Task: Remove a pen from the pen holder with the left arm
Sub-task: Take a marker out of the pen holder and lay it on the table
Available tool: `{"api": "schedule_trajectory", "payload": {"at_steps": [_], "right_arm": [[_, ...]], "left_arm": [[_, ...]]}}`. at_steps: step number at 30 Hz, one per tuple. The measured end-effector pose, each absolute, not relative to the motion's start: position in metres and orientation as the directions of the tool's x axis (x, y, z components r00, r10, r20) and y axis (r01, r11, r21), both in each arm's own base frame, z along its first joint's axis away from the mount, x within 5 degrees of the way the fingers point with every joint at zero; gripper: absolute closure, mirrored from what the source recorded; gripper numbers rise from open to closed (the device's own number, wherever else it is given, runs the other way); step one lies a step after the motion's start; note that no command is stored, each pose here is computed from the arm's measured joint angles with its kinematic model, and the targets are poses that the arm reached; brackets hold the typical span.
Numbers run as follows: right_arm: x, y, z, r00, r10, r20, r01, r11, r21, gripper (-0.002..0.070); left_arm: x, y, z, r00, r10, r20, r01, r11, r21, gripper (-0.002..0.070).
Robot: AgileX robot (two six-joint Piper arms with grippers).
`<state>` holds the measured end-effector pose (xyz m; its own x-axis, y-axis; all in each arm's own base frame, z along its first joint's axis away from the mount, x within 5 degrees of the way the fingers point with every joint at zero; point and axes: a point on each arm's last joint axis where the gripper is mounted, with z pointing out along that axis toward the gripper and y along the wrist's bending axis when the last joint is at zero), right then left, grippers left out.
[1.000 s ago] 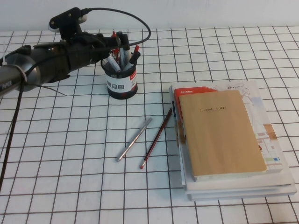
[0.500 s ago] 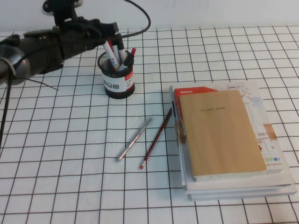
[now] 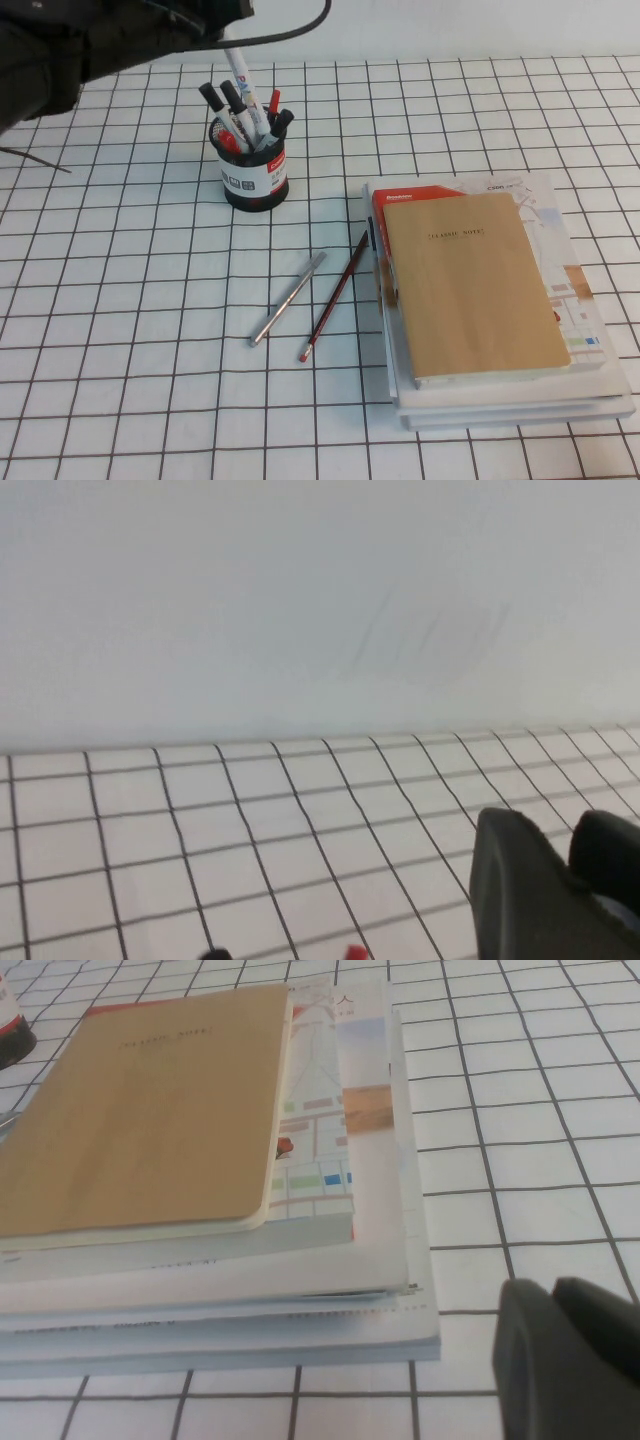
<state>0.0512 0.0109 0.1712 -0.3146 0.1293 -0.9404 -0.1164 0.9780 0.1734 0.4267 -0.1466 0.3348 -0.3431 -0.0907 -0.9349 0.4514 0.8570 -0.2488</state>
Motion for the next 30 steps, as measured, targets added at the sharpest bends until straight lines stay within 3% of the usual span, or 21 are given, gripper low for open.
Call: {"api": "schedule_trajectory", "payload": {"at_steps": [9, 21, 30], "right_arm": [[0.051, 0.011, 0.171, -0.315, 0.129, -0.94, -0.116, 0.978, 0.173, 0.0691], [0.051, 0.011, 0.171, -0.315, 0.129, -0.94, -0.116, 0.978, 0.173, 0.0691], [0.051, 0.011, 0.171, -0.315, 0.129, -0.94, -0.116, 0.978, 0.173, 0.0691]], "left_arm": [[0.396, -0.145, 0.333, -0.519, 0.196, -0.832, 0.55, 0.822, -0.148, 0.06], [0.371, -0.135, 0.335, -0.7, 0.456, -0.549, 0.599, 0.794, -0.104, 0.0601], [0.356, -0.179, 0.318, -0.67, 0.599, -0.439, 0.678, 0.734, -0.034, 0.0601]]}}
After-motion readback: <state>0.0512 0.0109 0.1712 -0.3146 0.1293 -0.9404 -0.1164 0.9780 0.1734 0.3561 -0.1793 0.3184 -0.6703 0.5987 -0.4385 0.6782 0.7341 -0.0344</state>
